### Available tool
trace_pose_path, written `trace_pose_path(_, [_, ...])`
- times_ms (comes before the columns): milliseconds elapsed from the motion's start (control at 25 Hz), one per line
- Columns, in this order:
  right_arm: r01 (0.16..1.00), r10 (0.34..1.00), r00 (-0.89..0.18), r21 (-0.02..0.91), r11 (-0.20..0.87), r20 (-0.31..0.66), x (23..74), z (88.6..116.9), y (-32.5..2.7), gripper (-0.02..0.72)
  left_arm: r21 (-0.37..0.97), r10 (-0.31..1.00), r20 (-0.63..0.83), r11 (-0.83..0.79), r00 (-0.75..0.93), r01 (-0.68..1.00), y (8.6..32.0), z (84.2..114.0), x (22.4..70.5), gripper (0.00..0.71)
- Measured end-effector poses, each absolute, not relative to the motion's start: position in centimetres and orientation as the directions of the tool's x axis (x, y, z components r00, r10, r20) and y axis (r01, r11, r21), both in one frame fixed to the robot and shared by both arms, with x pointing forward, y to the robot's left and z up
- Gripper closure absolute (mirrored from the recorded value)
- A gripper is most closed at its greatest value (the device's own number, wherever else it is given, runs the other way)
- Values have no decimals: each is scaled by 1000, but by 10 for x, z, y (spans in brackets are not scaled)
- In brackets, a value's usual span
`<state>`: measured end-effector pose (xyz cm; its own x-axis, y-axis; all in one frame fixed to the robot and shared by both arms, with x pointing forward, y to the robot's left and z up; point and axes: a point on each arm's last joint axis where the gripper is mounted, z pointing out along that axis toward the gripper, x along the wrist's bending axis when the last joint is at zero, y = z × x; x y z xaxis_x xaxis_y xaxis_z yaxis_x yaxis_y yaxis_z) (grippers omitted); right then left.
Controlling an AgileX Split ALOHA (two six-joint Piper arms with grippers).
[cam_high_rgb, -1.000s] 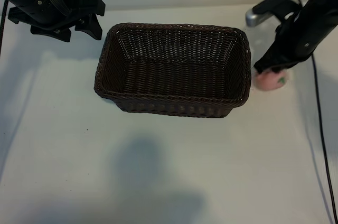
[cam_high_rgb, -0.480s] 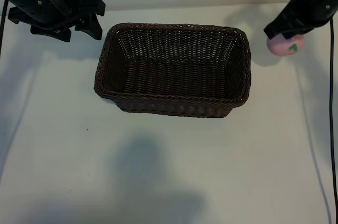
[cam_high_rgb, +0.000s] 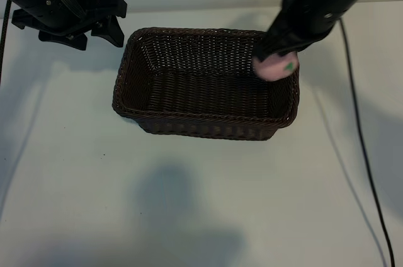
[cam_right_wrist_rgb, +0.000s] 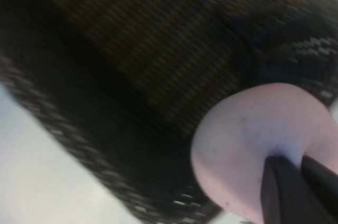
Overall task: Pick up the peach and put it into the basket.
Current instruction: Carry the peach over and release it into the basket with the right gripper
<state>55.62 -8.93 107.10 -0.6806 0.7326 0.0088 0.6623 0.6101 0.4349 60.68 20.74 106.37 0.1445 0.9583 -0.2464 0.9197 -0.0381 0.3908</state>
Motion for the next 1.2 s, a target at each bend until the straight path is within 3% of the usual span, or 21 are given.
trace_pose_path(200, [675, 740, -671, 447, 587, 42, 547, 1066, -68, 668, 391, 958, -247, -37, 143, 920, 207, 1064, 607, 133])
trace_pose_path(360, [812, 848, -506, 419, 406, 159, 554, 1049, -57, 668, 390, 958, -249, -36, 143, 920, 207, 1064, 607, 133])
trace_pose_path(600, [892, 908, -347, 380, 243, 234, 567, 1032, -47, 668, 390, 957, -251, -35, 142, 920, 207, 1064, 607, 133])
trace_pose_path(1200, [933, 936, -232, 331, 138, 264, 591, 974, -29, 668, 390, 957, -254, -33, 142, 920, 207, 1064, 607, 133])
